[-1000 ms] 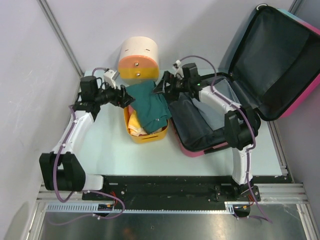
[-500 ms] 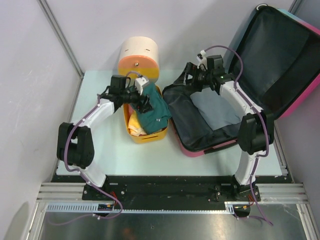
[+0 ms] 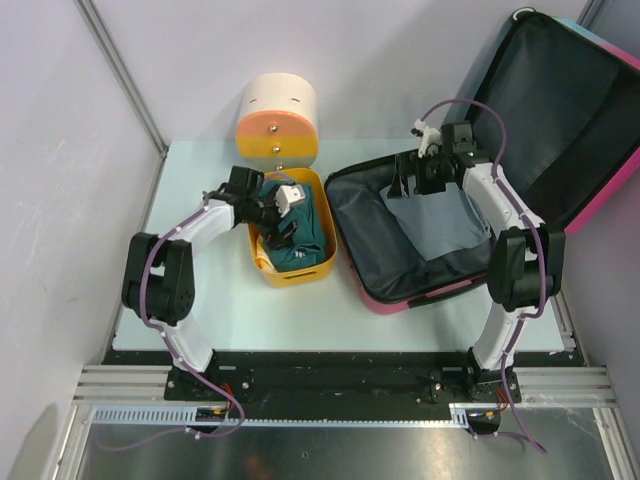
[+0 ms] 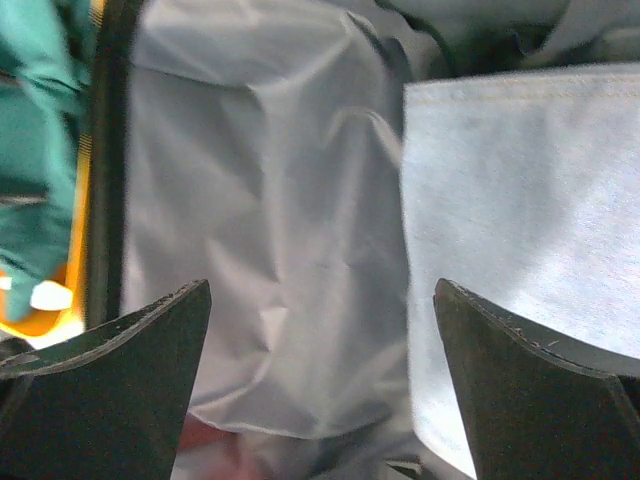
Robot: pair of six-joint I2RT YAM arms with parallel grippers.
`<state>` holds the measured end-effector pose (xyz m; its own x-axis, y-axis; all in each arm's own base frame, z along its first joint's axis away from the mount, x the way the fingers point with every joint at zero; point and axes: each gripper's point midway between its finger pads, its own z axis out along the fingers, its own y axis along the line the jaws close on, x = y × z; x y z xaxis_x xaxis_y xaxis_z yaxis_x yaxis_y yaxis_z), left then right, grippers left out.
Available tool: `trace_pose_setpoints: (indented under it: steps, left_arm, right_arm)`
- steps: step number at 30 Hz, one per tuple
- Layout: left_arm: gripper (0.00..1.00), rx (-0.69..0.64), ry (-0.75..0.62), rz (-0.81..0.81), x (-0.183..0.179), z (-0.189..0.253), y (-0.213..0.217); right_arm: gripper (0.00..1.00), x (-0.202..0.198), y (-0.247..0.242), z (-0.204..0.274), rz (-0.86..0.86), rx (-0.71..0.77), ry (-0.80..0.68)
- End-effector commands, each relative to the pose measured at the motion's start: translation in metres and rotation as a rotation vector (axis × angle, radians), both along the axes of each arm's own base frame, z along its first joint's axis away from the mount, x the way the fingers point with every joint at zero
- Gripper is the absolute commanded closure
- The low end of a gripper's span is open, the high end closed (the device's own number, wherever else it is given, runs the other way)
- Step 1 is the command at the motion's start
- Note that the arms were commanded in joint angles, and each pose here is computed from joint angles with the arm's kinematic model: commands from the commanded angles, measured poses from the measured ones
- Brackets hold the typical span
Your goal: Open, take out, and arrange the luggage
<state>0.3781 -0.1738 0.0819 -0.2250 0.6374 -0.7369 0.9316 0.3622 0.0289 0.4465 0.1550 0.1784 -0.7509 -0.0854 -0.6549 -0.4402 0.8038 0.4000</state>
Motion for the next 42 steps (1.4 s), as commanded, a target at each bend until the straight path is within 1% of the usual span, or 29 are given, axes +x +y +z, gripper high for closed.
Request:
trace_pose_setpoints:
  steps: [1, 3, 4, 5, 6, 7, 8, 9, 11, 13, 15, 17, 20, 23, 26, 28, 31, 32, 33, 34, 36, 37, 39, 40, 42]
  left_arm:
    - [0.04, -0.062, -0.047, 0.007, 0.004, 0.058, -0.005]
    - [0.03, -0.138, -0.083, 0.032, 0.005, 0.099, -0.013]
    - [0.03, -0.175, -0.075, 0.043, 0.002, 0.112, -0.017]
    - [0.03, -0.192, -0.08, 0.05, 0.002, 0.122, -0.018]
    - [0.03, -0.209, -0.108, 0.053, 0.0, 0.138, -0.019]
    - [0.02, -0.216, -0.111, 0.062, -0.001, 0.143, -0.018]
    - [0.02, -0.223, -0.115, 0.077, -0.003, 0.15, -0.017]
    - [0.02, -0.23, -0.133, 0.081, -0.006, 0.159, -0.016]
    - [0.02, -0.237, -0.146, 0.093, -0.011, 0.167, -0.015]
    - [0.01, -0.241, -0.16, 0.099, -0.018, 0.173, -0.012]
    - [0.01, -0.232, -0.158, 0.109, -0.023, 0.169, -0.009]
    - [0.01, -0.223, -0.17, 0.114, -0.027, 0.169, -0.006]
    - [0.01, -0.217, -0.154, 0.124, -0.03, 0.162, -0.005]
    - [0.0, -0.224, -0.137, 0.131, -0.033, 0.16, -0.005]
    - [0.0, -0.224, -0.131, 0.131, -0.034, 0.159, -0.005]
    - [0.0, -0.219, -0.13, 0.135, -0.035, 0.156, -0.003]
    - [0.0, -0.216, -0.129, 0.133, -0.036, 0.155, -0.004]
    - [0.0, -0.216, -0.129, 0.133, -0.036, 0.155, -0.004]
    - [0.0, -0.217, -0.132, 0.135, -0.035, 0.156, -0.003]
    - [0.01, -0.216, -0.131, 0.135, -0.035, 0.155, -0.003]
    - [0.01, -0.216, -0.127, 0.134, -0.036, 0.154, -0.003]
    - [0.01, -0.218, -0.127, 0.132, -0.035, 0.154, -0.004]
    - [0.0, -0.223, -0.124, 0.128, -0.036, 0.155, -0.005]
    - [0.01, -0.222, -0.121, 0.128, -0.035, 0.154, -0.005]
    - [0.0, -0.228, -0.12, 0.128, -0.035, 0.156, -0.006]
  right_arm:
    - [0.04, -0.012, -0.027, -0.018, 0.07, -0.253, -0.067]
    - [0.09, -0.012, -0.034, -0.031, 0.058, -0.347, -0.075]
    - [0.1, -0.019, -0.036, -0.046, 0.09, -0.39, -0.065]
    - [0.11, -0.016, -0.041, -0.049, 0.072, -0.454, -0.091]
    - [0.12, -0.018, -0.037, -0.055, 0.088, -0.489, -0.102]
    - [0.11, -0.024, -0.039, -0.066, 0.096, -0.53, -0.093]
    - [0.11, -0.019, -0.048, -0.068, 0.063, -0.601, -0.115]
    - [0.1, -0.019, -0.047, -0.076, 0.062, -0.617, -0.105]
    - [0.07, -0.011, -0.062, -0.079, -0.017, -0.684, -0.111]
    - [0.06, -0.006, -0.071, -0.087, -0.049, -0.73, -0.103]
    - [0.06, -0.002, -0.08, -0.095, -0.068, -0.782, -0.098]
    - [0.06, -0.002, -0.084, -0.111, -0.064, -0.809, -0.075]
    - [0.07, -0.003, -0.08, -0.131, -0.05, -0.803, -0.042]
    - [0.06, -0.005, -0.07, -0.143, -0.032, -0.762, -0.021]
    - [0.04, -0.01, -0.053, -0.149, 0.016, -0.714, -0.012]
    - [0.04, -0.012, -0.045, -0.151, 0.052, -0.71, -0.017]
    - [0.2, -0.011, -0.047, -0.151, 0.059, -0.709, -0.019]
    - [0.33, -0.009, -0.049, -0.147, 0.05, -0.71, -0.028]
    - [0.4, -0.008, -0.052, -0.144, 0.041, -0.707, -0.028]
    - [0.55, -0.006, -0.058, -0.141, 0.023, -0.703, -0.029]
    - [0.71, -0.005, -0.063, -0.13, 0.007, -0.696, -0.042]
    - [0.84, -0.003, -0.068, -0.125, -0.004, -0.689, -0.046]
    - [0.92, -0.002, -0.071, -0.111, -0.015, -0.674, -0.063]
    - [0.96, -0.002, -0.071, -0.104, -0.013, -0.64, -0.069]
    - [1.0, -0.001, -0.067, -0.082, -0.014, -0.586, -0.096]
